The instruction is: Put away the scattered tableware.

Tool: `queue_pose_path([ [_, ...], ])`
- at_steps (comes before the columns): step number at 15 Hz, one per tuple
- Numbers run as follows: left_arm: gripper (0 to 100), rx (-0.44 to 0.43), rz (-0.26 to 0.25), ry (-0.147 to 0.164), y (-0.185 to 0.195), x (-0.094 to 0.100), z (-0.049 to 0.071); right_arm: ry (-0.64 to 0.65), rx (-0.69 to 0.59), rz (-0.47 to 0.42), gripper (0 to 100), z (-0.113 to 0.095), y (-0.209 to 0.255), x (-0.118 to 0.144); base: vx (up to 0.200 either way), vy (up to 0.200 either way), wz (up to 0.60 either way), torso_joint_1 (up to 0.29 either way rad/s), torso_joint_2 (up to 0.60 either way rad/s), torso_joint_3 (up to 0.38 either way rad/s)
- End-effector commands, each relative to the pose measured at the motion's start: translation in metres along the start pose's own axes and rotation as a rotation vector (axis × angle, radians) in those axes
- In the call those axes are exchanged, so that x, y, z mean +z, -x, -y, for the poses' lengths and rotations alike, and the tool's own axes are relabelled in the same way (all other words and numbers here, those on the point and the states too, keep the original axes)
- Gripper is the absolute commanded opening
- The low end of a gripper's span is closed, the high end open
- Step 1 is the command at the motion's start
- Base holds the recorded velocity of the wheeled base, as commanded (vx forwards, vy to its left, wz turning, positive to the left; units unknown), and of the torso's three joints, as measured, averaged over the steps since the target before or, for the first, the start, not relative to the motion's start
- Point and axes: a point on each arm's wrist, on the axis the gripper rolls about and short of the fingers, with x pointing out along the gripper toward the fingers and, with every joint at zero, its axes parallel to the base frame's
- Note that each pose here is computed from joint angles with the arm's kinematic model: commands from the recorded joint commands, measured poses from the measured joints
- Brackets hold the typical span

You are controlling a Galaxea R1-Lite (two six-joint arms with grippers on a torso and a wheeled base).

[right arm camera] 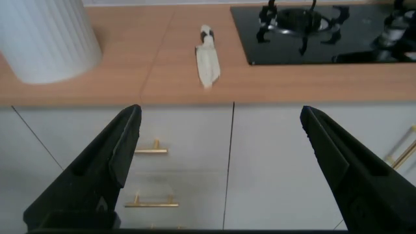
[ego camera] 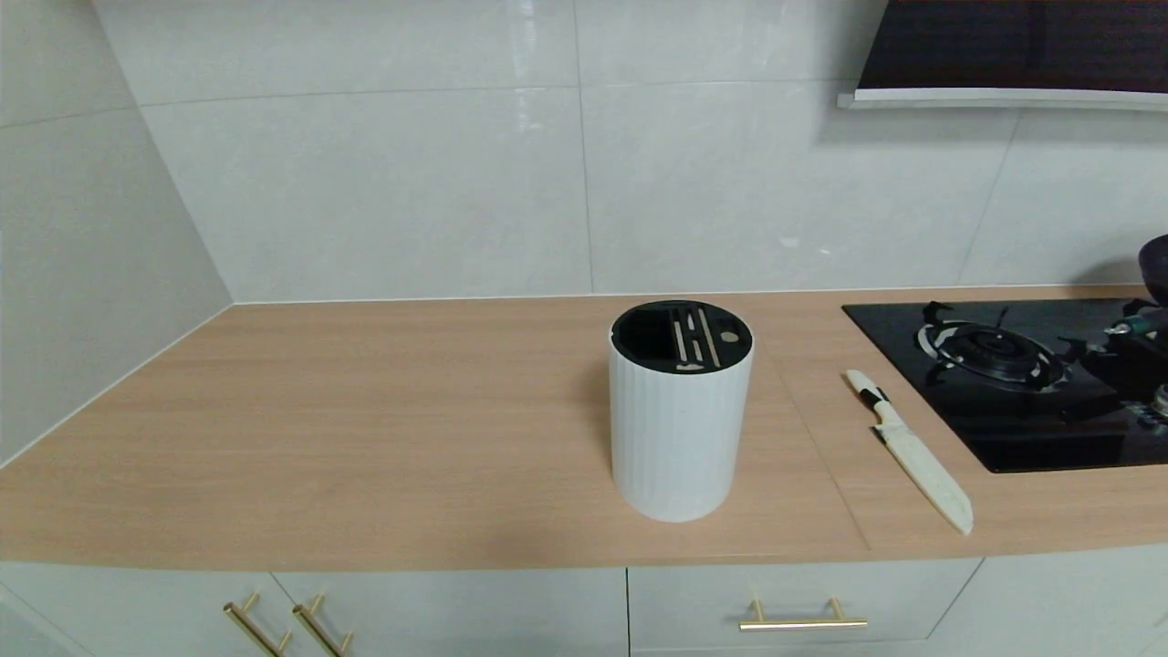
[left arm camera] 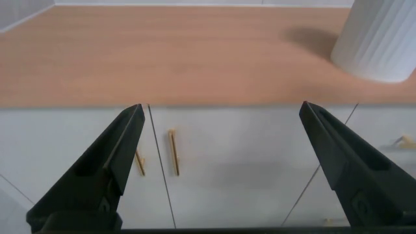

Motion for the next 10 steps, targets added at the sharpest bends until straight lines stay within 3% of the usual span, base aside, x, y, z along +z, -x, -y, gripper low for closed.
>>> queue_pose_path([
  [1, 100, 0.0, 0.0, 0.0, 0.0, 0.0, 0.0, 0.0, 0.0, 0.0, 100, 0.0, -0.0001, 0.0001, 0.0, 0.0, 0.0, 0.246, -0.56, -0.315],
  [10, 100, 0.0, 0.0, 0.0, 0.0, 0.0, 0.0, 0.0, -0.001, 0.0, 100, 0.0, -0.0001, 0.0001, 0.0, 0.0, 0.0, 0.236, -0.52, -0.286],
])
